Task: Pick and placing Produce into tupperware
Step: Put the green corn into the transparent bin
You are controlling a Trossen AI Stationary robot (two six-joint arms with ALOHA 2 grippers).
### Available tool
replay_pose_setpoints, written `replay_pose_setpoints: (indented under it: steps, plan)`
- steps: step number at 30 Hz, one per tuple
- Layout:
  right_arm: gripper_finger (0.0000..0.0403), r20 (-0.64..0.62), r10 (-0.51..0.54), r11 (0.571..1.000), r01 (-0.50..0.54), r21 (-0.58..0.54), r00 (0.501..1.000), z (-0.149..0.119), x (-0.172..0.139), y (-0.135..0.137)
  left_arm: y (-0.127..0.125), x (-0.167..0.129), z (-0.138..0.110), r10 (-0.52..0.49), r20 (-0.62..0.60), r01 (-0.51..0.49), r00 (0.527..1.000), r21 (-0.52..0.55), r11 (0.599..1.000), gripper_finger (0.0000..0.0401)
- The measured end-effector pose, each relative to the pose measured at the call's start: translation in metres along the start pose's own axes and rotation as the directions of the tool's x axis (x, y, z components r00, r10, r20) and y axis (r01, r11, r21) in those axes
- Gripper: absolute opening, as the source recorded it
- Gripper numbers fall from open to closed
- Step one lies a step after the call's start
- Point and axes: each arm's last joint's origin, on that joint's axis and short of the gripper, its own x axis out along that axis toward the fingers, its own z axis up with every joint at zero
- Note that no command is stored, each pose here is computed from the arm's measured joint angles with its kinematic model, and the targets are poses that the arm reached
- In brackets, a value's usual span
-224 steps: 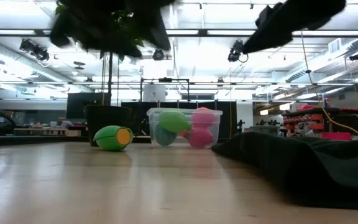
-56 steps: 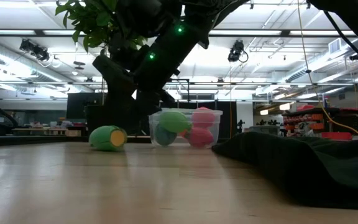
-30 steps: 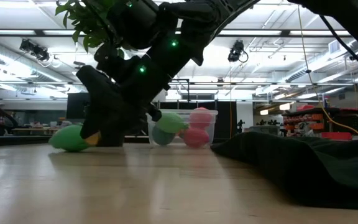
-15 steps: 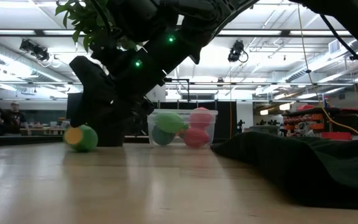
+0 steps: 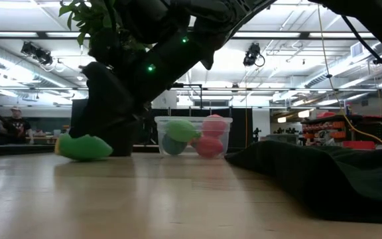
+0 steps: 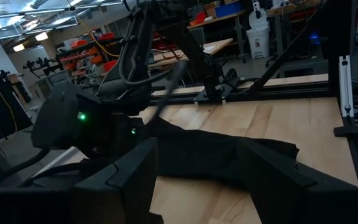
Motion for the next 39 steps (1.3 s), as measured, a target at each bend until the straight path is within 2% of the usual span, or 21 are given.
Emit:
replay_pose_setpoints:
  steps: [9,16,22,27,33,39]
  plan:
    - [0.0262,0.020,-0.018,0.986,0.021,-0.168,1.000,0.002,0.000,0.000,0.000,0.000,0.000,0.000,0.000,0.000,1.000,0.000,1.000,0.0229]
    - [0.0262,0.044,-0.023,0.971,0.033,-0.236,0.999,0.005,0.000,-0.002,0.000,0.000,0.000,0.000,0.000,0.000,1.000,0.000,1.000,0.0229]
    - [0.0263,0.040,-0.083,0.991,0.087,-0.104,0.996,0.004,0.002,-0.021,0.000,0.000,0.000,0.000,0.000,0.000,1.000,-0.001,1.000,0.0229]
    - [0.0264,0.038,-0.090,0.993,0.093,-0.079,0.995,0.004,0.002,-0.031,0.000,0.000,0.000,0.000,-0.003,0.000,1.000,-0.001,1.000,0.0229]
    - [0.0266,0.041,-0.029,0.999,0.030,-0.023,0.999,0.004,0.002,-0.030,0.000,0.000,0.000,0.001,-0.009,-0.001,1.000,-0.001,1.000,0.0229]
    - [0.0266,0.041,-0.044,0.999,0.044,-0.017,0.998,0.004,0.002,-0.032,0.000,0.000,0.000,0.001,-0.009,-0.001,1.000,-0.001,1.000,0.0229]
